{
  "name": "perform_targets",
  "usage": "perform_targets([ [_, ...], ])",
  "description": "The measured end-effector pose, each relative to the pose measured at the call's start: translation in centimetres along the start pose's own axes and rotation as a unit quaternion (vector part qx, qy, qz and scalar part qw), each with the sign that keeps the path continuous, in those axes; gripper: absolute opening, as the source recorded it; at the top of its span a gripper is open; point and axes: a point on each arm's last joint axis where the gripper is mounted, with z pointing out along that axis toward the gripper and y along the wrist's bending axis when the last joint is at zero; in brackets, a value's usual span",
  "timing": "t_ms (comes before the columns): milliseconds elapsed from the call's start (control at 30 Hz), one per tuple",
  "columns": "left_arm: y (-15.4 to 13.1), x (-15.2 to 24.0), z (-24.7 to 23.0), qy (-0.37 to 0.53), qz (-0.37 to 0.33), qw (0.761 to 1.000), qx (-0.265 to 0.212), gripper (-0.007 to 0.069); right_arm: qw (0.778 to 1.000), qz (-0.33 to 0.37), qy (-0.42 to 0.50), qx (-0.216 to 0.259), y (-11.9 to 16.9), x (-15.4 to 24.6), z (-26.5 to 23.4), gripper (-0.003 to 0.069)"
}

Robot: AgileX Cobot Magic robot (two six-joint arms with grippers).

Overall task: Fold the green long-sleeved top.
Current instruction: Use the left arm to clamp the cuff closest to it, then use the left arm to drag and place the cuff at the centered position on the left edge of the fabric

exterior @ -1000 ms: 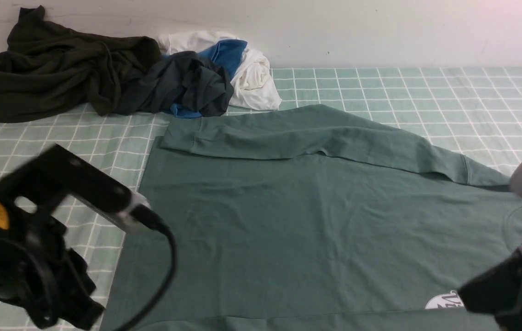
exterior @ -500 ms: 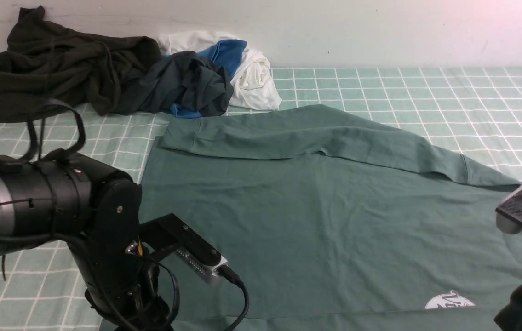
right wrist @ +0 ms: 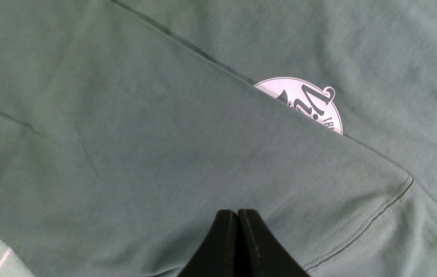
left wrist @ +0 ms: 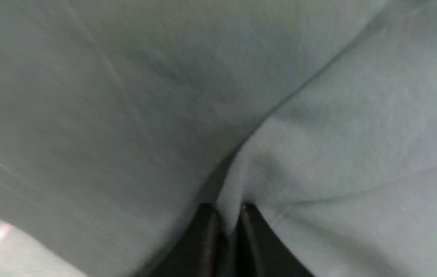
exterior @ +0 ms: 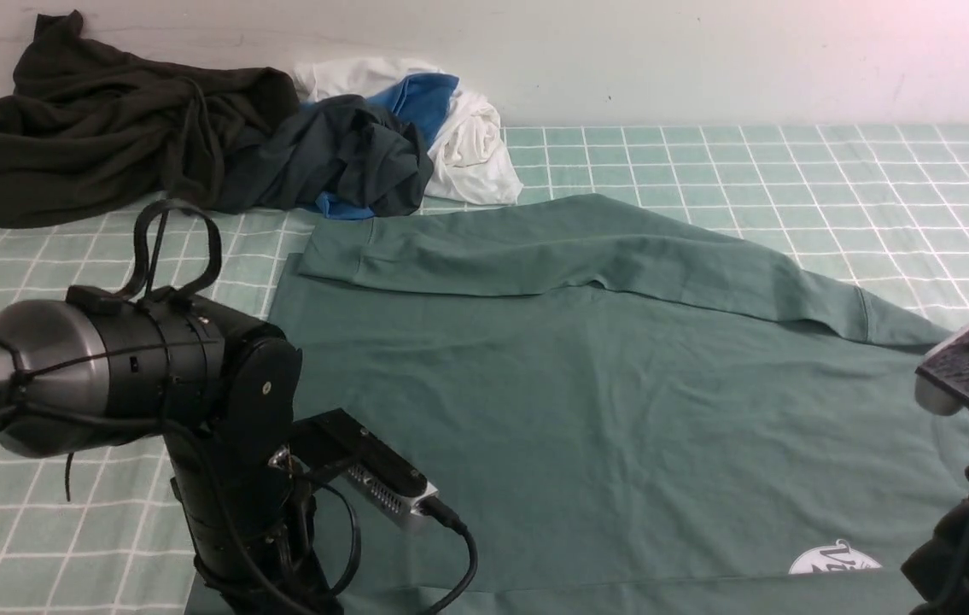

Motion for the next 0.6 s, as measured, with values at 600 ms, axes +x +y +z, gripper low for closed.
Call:
perform_targets([
  [600, 2.1, -7.2, -16.4, -0.187, 0.046, 0.978, -0.078, 0.0027, 0.996, 0.041, -0.033, 0.075, -1.4, -0.7, 0.0, -0.0014],
])
